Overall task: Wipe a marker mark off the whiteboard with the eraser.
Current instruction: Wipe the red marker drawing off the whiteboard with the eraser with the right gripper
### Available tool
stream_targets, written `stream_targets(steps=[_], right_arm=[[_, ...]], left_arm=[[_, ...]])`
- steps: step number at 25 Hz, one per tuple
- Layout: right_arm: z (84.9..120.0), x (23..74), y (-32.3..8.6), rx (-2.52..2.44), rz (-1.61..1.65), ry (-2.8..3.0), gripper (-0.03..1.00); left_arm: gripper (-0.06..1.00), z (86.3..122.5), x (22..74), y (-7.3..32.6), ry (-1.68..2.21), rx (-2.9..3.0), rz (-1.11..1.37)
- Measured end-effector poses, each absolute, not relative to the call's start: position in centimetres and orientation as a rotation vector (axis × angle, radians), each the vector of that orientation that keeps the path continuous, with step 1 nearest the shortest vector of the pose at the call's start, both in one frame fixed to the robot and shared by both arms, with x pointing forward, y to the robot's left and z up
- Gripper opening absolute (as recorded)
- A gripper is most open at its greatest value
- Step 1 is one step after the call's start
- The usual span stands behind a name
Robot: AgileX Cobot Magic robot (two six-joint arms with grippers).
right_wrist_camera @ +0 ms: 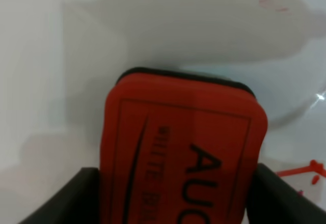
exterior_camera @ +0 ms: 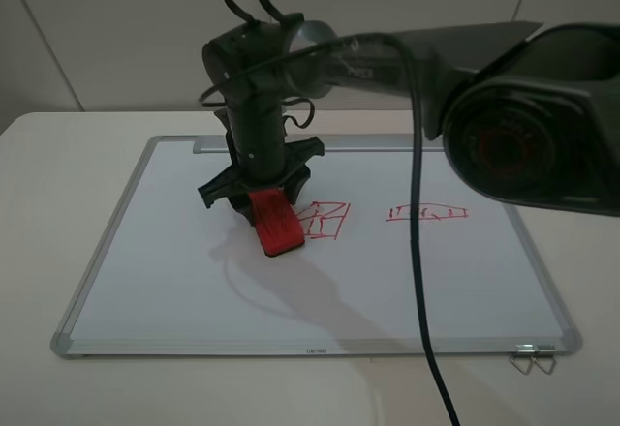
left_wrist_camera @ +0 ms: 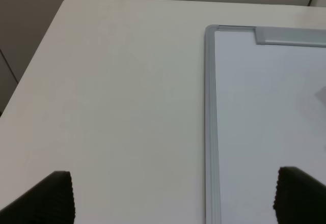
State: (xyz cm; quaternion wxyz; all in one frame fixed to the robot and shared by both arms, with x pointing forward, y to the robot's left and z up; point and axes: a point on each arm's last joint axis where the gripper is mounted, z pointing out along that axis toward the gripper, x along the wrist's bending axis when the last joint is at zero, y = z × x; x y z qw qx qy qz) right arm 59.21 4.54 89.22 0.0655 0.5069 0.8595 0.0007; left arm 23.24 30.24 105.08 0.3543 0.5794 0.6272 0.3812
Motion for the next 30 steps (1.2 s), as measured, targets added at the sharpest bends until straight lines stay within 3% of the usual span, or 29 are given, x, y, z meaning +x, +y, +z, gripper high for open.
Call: stream_targets(steps=[21,30], right_arm=[[87.7,59.9,2.9,1.619,-0.013,2.608,0.51],[87.2,60.9,-2.8,1.742,-0.156,2.551,0.51]], left_arm=[[0.78,105.1,23.2,30.2,1.621,1.498,0.985],[0.78,105.1,23.2,30.2,1.621,1.498,0.985]])
